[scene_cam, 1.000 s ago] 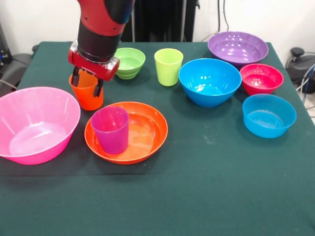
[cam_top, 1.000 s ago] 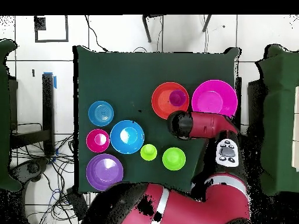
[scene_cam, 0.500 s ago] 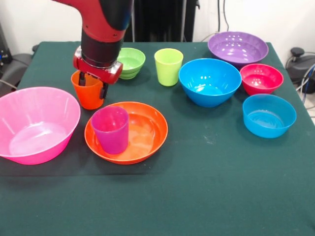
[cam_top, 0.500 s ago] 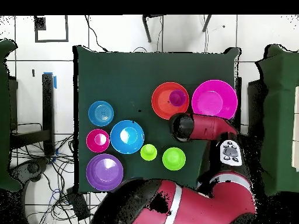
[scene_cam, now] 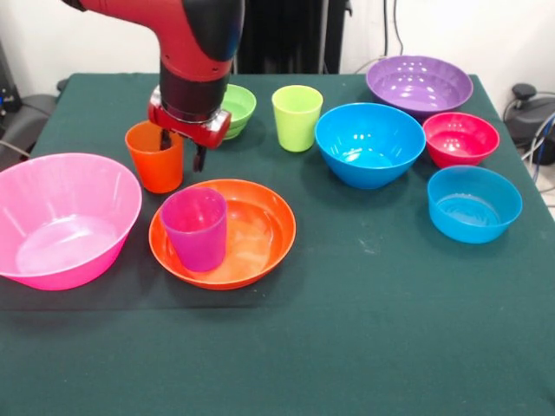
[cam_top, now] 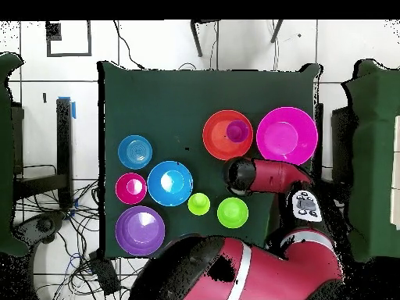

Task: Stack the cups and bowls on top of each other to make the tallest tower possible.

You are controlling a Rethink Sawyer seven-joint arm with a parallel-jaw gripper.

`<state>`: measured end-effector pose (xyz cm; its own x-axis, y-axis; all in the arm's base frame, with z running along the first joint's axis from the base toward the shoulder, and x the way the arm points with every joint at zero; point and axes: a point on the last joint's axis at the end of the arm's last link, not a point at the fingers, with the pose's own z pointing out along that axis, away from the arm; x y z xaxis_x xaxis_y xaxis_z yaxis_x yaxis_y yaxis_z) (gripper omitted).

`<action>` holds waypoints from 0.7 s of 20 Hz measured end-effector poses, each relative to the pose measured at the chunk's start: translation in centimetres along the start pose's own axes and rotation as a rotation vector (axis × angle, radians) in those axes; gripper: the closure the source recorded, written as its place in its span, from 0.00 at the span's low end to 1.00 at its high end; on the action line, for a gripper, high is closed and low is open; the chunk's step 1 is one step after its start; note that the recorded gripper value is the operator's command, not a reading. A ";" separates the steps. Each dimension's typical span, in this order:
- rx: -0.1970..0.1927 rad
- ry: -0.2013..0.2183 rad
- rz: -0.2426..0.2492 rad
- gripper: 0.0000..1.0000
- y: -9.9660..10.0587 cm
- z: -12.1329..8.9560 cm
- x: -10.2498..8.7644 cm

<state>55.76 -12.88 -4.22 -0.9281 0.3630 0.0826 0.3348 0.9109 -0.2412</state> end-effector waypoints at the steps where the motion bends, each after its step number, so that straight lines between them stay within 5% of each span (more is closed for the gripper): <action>1: -0.001 0.000 0.000 1.00 0.0 0.0 0.0; 14: -0.041 0.025 0.029 1.00 -0.5 0.1 -0.4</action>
<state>55.96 -13.49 -4.19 -0.9136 0.3938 0.1009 0.3684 0.9070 -0.2041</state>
